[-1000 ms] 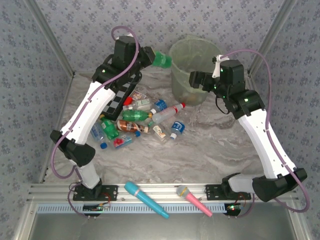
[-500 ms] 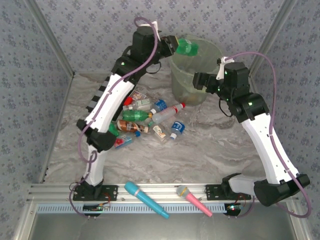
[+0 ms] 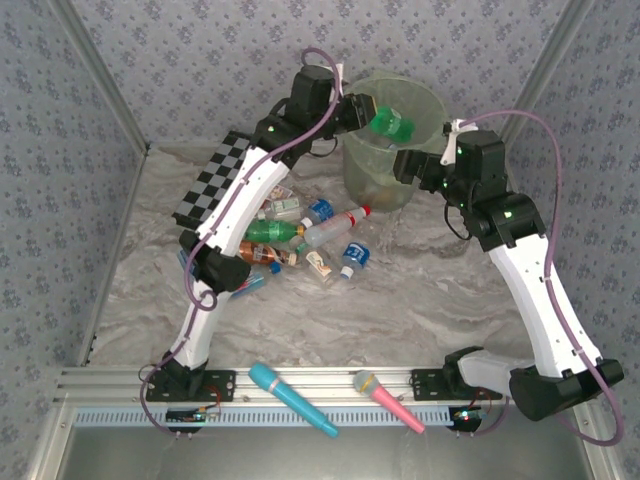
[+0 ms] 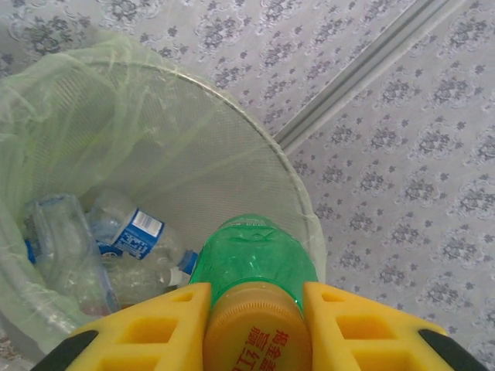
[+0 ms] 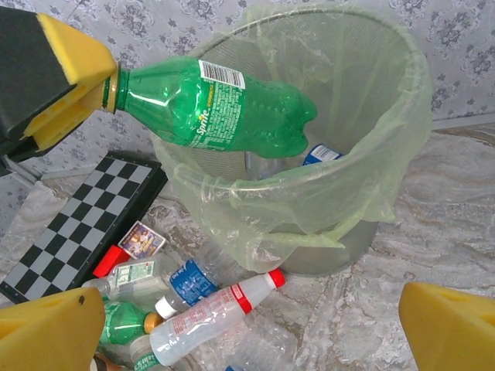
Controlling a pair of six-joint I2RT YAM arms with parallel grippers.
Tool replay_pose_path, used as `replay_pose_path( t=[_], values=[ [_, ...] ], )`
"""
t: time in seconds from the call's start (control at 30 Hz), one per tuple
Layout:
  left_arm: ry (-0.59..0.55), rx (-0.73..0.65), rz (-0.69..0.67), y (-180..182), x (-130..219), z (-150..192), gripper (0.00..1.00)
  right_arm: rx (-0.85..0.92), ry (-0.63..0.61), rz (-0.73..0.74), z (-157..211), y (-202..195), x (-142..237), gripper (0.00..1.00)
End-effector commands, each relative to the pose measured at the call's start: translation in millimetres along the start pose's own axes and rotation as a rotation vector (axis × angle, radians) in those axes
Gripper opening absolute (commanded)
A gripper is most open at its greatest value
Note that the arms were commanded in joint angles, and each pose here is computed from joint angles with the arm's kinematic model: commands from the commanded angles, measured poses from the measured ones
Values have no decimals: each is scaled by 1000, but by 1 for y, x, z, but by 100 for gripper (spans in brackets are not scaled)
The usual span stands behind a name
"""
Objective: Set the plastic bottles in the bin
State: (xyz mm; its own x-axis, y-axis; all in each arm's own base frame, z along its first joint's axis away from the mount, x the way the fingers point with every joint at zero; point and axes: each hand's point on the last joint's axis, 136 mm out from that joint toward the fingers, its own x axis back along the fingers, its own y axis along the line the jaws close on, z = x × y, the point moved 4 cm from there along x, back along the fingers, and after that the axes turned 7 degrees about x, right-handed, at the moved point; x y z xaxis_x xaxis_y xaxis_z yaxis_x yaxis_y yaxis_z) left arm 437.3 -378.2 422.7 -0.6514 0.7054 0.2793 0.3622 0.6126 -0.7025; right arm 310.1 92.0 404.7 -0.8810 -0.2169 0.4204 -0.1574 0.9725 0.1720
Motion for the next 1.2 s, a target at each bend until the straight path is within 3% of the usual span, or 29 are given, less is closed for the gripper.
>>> replay_pose_path(
  t=[0.0,0.13,0.2,0.27,0.4,0.7,1.03,1.17],
  values=[
    [21,-27,37,-12,3,5,30,-23,-20,6,-4,-2,3,100],
    [29,-28,20,-8,-2,9,33,-23,-22,7,-5,-3,3,100],
    [29,-28,16,-7,-3,10,40,-24,-19,7,-4,-3,3,100],
    [27,-29,17,-7,-4,11,57,-25,-16,8,-3,-3,2,99],
    [20,-30,31,-9,-5,9,71,-26,-21,6,-4,-3,2,100],
    [-1,-34,35,-14,2,4,74,-28,-17,4,-2,-3,0,99],
    [-42,-54,-95,-1,31,-11,98,-21,6,-49,1,6,-9,100],
    [-32,-63,-180,12,48,-14,100,3,28,-71,5,16,-16,100]
  ],
)
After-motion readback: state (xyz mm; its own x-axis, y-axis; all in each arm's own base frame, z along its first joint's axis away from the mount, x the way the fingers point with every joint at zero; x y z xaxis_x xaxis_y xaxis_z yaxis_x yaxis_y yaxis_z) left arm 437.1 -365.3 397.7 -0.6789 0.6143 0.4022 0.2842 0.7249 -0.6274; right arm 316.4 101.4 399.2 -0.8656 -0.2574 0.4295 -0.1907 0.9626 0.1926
